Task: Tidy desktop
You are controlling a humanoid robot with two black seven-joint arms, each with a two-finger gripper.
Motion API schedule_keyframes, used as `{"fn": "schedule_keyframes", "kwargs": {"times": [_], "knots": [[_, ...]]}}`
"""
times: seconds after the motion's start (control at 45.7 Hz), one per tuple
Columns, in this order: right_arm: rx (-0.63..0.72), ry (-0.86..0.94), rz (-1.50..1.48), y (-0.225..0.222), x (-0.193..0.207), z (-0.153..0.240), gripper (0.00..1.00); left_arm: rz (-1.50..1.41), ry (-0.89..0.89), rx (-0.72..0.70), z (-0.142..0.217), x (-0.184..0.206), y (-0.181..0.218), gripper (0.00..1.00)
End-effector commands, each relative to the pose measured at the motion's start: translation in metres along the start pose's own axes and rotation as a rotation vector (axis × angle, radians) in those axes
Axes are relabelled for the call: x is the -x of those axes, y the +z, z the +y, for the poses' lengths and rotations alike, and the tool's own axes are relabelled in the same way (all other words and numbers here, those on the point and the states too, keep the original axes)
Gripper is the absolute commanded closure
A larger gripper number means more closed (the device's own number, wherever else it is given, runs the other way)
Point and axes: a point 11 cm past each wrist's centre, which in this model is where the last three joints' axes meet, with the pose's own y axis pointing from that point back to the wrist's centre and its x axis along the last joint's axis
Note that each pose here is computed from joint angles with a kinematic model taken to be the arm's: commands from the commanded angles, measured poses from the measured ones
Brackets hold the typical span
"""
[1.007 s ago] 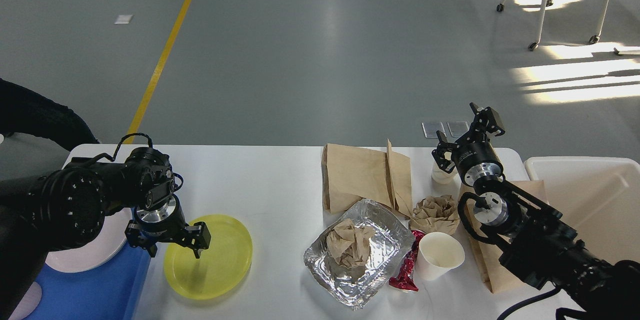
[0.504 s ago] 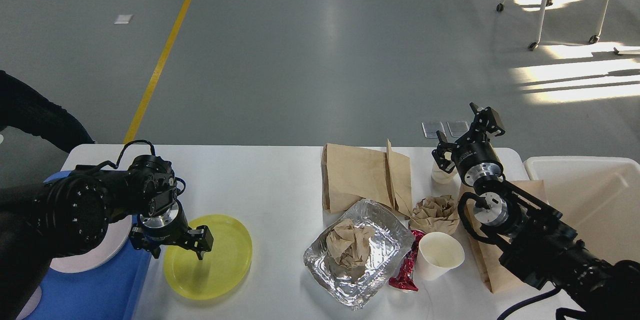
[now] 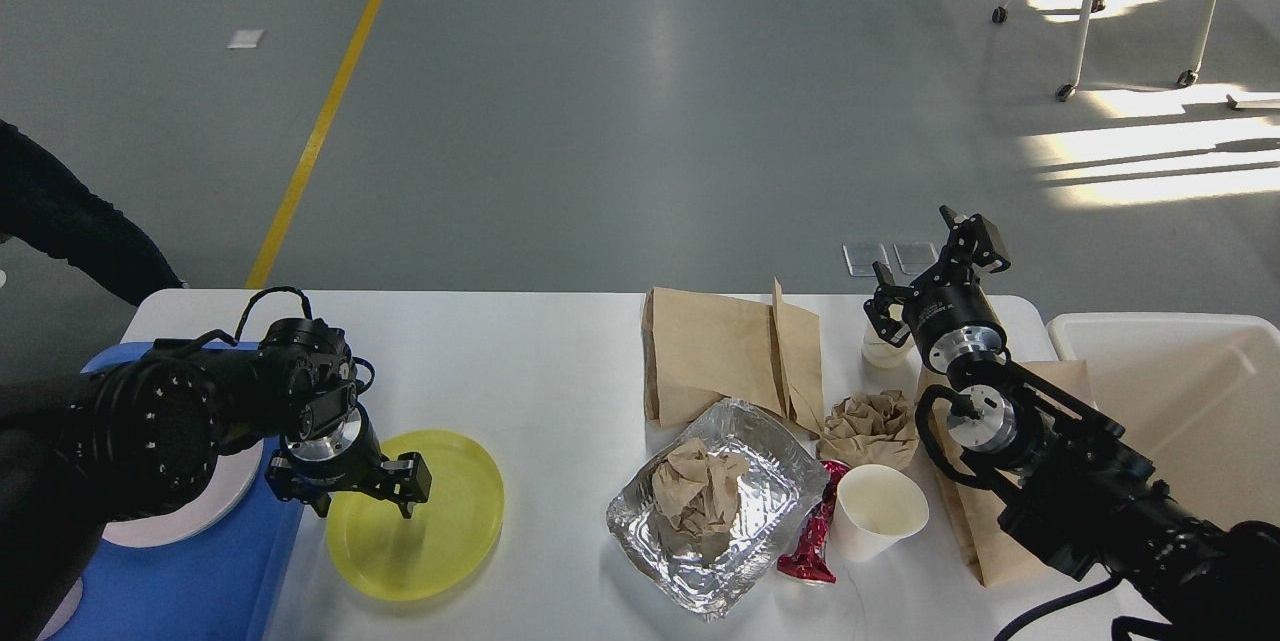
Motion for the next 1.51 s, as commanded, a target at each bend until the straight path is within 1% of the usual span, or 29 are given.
{"fn": "schedule_keyframes", "kwargs": {"times": [0.0,0.175,0.35,0.394,0.482,0.591,0.679,0.766,0.92,1.379,1.489], "knots": [[0.000,0.000,0.000,0.000,0.000,0.000,0.00,-0.001,-0.010,-0.001,0.000,0.001,0.000,0.34],[0.000,-0.001,-0.001,0.000,0.000,0.000,0.00,0.002,-0.022,0.002,0.001,0.002,0.000,0.52],[0.000,0.000,0.000,0.000,0.000,0.000,0.00,0.004,-0.020,0.006,0.002,0.001,0.000,0.58],[0.000,0.000,0.000,0.000,0.000,0.000,0.00,0.005,-0.018,0.007,0.003,0.000,0.000,0.61],[0.000,0.000,0.000,0.000,0.000,0.000,0.00,0.005,-0.023,0.007,0.004,0.000,0.000,0.69],[0.000,-0.001,-0.001,0.000,0.000,0.000,0.00,0.008,-0.040,0.010,0.008,-0.001,-0.001,0.73],[0.000,0.000,0.000,0.000,0.000,0.000,0.00,0.008,-0.069,0.014,0.015,-0.001,0.000,0.82],[0.000,0.000,0.000,0.000,0.000,0.000,0.00,0.008,-0.096,0.013,0.018,0.000,0.000,1.00],[0.000,0.000,0.000,0.000,0.000,0.000,0.00,0.009,-0.106,0.027,0.024,-0.003,0.003,1.00],[0.000,0.000,0.000,0.000,0.000,0.000,0.00,0.018,-0.097,0.037,0.021,-0.003,0.004,1.00],[0.000,0.000,0.000,0.000,0.000,0.000,0.00,0.017,-0.097,0.038,0.023,-0.004,0.005,0.98]]}}
